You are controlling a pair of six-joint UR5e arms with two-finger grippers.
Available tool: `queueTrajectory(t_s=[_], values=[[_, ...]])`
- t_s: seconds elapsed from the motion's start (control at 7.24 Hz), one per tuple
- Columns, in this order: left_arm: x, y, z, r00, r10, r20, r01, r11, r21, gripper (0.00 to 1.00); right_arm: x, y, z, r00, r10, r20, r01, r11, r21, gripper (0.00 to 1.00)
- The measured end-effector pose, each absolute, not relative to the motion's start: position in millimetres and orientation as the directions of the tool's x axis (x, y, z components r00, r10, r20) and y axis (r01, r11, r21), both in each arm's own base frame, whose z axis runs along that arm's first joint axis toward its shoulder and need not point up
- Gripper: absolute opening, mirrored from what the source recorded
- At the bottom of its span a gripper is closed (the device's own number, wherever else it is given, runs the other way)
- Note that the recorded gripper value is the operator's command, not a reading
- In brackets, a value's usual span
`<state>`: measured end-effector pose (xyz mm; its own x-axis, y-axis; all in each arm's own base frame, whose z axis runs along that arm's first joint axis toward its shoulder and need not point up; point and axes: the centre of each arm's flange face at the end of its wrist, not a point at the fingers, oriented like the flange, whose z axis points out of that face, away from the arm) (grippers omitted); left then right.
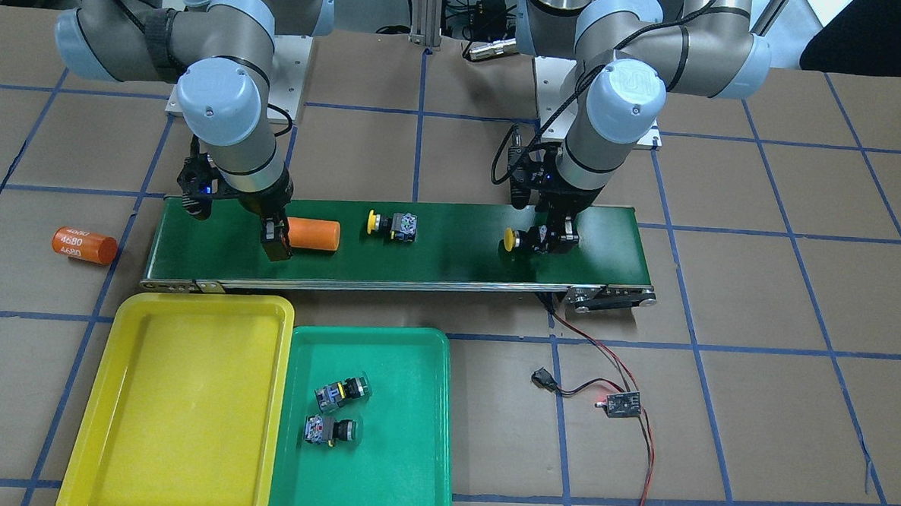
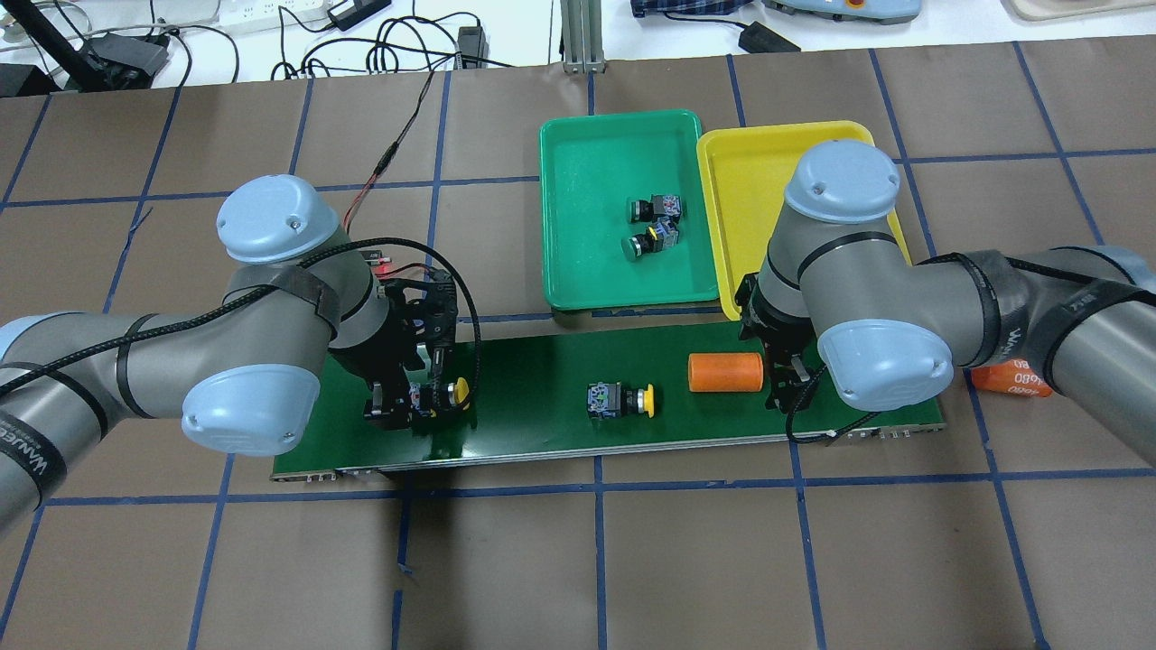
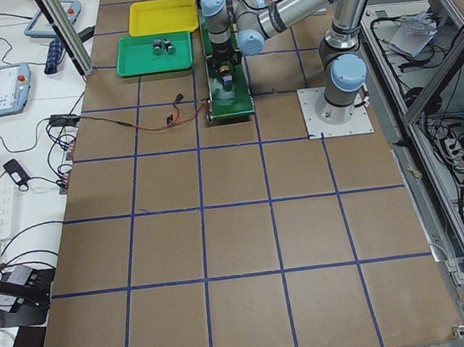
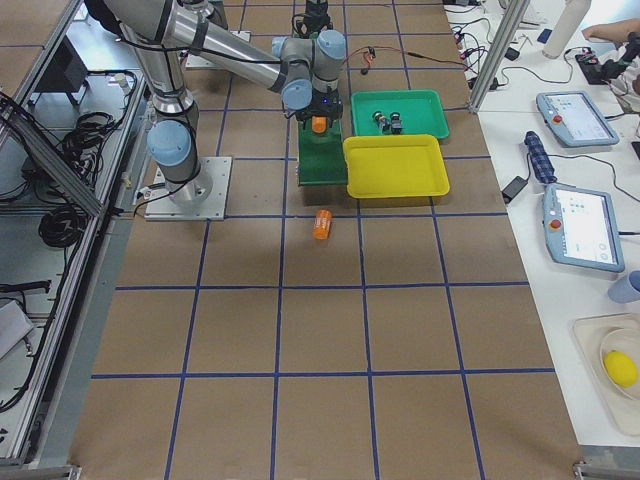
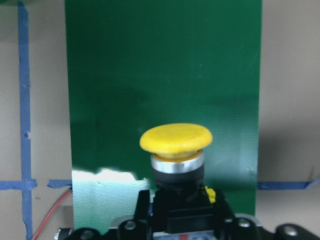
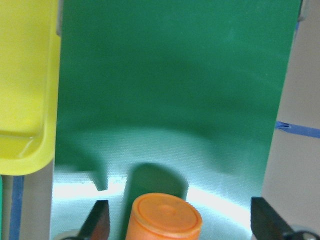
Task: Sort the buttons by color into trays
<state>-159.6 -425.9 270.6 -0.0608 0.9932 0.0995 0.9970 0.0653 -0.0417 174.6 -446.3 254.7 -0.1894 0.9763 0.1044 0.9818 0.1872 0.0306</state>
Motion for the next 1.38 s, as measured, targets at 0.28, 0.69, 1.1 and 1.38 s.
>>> queueTrajectory(t_s=[0.28,0.69,1.1,1.38], values=[[-158.6,-427.4,281.5,-0.076,0.994,0.077,0.996,0.08,-0.044,1.0,173.8,-449.3,248.8,-0.189,0.976,0.109,0.982,0.188,0.022,1.0],[-156.9,-463.4,356.9,-0.177,0.981,0.077,0.983,0.18,-0.032,1.0,173.4,-451.3,248.1,-0.191,0.975,0.11,0.982,0.19,0.017,1.0],[-161.3,-492.2,458.3,-0.419,0.901,0.11,0.907,0.421,0.003,1.0,173.6,-447.2,246.1,-0.192,0.973,0.125,0.981,0.191,0.016,1.0],[-163.8,-481.9,480.0,-0.546,0.833,0.089,0.837,0.548,0.001,1.0,174.1,-446.4,245.9,-0.197,0.972,0.126,0.98,0.196,0.018,1.0]])
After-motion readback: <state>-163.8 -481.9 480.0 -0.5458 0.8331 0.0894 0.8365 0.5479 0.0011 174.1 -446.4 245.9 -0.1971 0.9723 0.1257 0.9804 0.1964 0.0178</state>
